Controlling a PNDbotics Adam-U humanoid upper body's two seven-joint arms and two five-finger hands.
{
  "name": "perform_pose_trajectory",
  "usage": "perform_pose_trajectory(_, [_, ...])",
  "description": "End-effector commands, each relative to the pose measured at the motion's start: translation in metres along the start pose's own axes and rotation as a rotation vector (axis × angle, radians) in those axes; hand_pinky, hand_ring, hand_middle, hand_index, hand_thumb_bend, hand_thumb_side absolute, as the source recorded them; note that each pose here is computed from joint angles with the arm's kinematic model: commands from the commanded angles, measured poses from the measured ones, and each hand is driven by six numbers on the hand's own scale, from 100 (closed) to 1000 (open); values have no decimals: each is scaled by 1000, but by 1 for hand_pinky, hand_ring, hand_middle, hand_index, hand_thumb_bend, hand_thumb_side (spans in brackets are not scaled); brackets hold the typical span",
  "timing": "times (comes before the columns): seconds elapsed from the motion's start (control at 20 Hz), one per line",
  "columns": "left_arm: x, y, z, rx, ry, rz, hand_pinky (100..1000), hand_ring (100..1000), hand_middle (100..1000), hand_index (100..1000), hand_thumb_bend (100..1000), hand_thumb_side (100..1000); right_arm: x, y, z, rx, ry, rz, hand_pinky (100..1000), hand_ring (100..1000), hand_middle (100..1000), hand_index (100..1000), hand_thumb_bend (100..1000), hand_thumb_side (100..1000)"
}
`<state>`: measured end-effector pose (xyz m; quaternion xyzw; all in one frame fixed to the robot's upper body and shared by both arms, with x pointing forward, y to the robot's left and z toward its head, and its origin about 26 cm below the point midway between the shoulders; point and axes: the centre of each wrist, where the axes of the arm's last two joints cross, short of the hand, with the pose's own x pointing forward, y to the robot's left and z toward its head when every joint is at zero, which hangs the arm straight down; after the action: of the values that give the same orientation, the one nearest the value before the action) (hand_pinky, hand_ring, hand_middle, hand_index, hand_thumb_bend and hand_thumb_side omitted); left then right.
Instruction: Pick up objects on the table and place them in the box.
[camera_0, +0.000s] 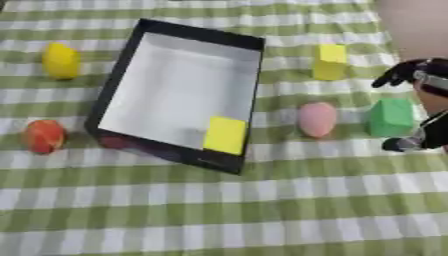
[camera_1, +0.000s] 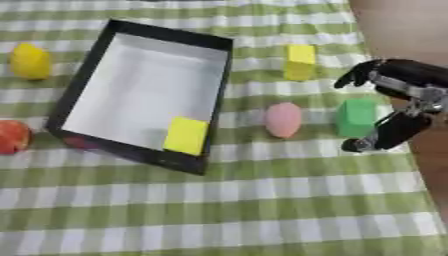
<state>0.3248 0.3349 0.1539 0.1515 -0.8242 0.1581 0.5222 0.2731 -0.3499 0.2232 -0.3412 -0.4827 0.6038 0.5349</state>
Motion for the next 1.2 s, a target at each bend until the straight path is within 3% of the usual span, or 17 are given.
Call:
perform_pose_trajectory(0.05, [10,0,-4,-12,-33,2,767,754,752,908,790,669,-7,-6,-1,-3,35,25,886,865,839,854,598,200])
perform_pose_trajectory(0.65, [7,-2,-1,-12,-21,11,773,752,752,904,785,671,-30,-5,-12,-23,108,34,883,862,836,855,573,188])
perform_pose_trajectory(1.2, [6,-3,0,-12,-17,21,773,751,751,901,781,672,-46,3,-21,44,128,15,870,831,773,806,544,139])
